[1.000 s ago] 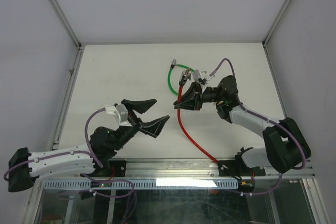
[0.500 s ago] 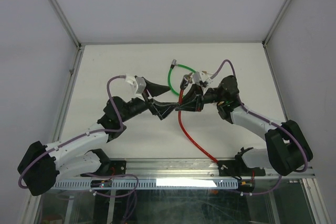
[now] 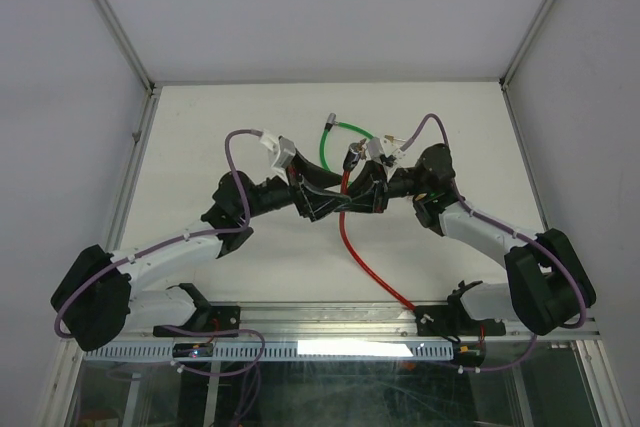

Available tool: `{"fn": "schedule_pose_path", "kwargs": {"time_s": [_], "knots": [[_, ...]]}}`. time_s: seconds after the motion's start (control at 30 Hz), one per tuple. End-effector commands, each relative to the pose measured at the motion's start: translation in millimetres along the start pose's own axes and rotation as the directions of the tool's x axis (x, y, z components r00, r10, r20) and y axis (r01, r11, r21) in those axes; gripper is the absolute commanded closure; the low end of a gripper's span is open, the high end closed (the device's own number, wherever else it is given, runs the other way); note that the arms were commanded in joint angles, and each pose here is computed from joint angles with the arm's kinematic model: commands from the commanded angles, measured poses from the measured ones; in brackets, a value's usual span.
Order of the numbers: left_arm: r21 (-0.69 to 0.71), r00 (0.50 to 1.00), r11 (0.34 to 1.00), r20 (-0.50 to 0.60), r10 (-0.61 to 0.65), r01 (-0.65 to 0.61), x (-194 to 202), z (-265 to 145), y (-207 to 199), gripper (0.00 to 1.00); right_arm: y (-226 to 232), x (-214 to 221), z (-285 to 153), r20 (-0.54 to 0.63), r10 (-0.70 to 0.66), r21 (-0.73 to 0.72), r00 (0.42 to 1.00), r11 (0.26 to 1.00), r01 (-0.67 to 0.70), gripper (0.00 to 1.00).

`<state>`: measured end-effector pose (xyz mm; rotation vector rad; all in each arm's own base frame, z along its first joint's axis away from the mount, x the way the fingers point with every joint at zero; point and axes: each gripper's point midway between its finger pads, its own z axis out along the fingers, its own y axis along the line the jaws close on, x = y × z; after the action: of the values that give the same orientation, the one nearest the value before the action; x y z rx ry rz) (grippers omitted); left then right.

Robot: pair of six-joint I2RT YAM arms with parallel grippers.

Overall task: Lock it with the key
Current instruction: Adjust the lock at the center of the board.

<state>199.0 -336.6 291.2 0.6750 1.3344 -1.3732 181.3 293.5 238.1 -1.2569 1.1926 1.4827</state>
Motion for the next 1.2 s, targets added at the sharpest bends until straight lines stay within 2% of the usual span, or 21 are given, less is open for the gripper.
{"fn": "schedule_pose_path", "kwargs": {"time_s": [0.0,0.33,0.43,0.5,0.53,0.57,0.7,0.77,0.83,0.87,0.9,1.0,1.17], "knots": [[0.085,0.996,0.996,0.078,0.031,-0.037,-32,10,-16,0.41,8,0,-1,-0.010,0.003,-0.036,1.000,0.999,-0.003,1.00],[0.088,0.995,0.995,0.092,0.042,-0.050,-37,19,-13,0.58,8,1,-1,-0.013,0.015,-0.037,1.000,0.999,-0.016,1.00],[0.096,0.994,0.993,0.093,0.061,-0.070,-39,20,-14,0.71,8,1,-1,-0.014,0.019,-0.038,1.000,0.999,-0.019,1.00],[0.109,0.993,0.990,0.091,0.077,-0.087,-39,20,-16,0.85,7,1,-1,-0.015,0.019,-0.038,1.000,0.999,-0.020,1.00],[0.117,0.991,0.988,0.091,0.093,-0.103,-39,20,-17,0.97,8,1,-1,-0.015,0.021,-0.039,1.000,0.999,-0.022,1.00],[0.128,0.990,0.985,0.089,0.106,-0.117,-38,20,-19,1.00,8,2,-1,-0.017,0.025,-0.039,1.000,0.999,-0.026,1.00],[0.148,0.972,0.968,0.149,0.182,-0.204,-41,12,-24,1.00,9,3,-2,-0.036,0.041,-0.058,0.999,0.997,-0.043,1.00],[0.100,0.954,0.962,0.191,0.230,-0.252,-46,5,-21,1.00,9,3,-4,-0.051,0.053,-0.059,0.997,0.997,-0.056,0.87],[0.044,0.935,0.954,0.220,0.279,-0.295,-52,-5,-17,1.00,8,0,-9,-0.061,0.071,-0.039,0.996,0.997,-0.073,0.84],[0.021,0.924,0.948,0.232,0.303,-0.316,-56,-10,-16,1.00,6,-2,-13,-0.062,0.007,-0.036,0.998,0.999,-0.009,0.55],[0.001,0.913,0.941,0.242,0.328,-0.338,-59,-16,-15,1.00,5,-4,-17,-0.064,-0.018,-0.026,0.998,1.000,0.016,0.47],[-0.047,0.871,0.907,0.263,0.415,-0.418,-72,-30,-15,1.00,4,-11,-32,-0.075,-0.082,-0.004,0.994,0.997,0.081,0.36],[-0.101,0.819,0.852,0.239,0.522,-0.513,-100,-38,-13,1.00,4,-23,-54,-0.116,-0.220,0.021,0.969,0.974,0.224,0.33]]}}
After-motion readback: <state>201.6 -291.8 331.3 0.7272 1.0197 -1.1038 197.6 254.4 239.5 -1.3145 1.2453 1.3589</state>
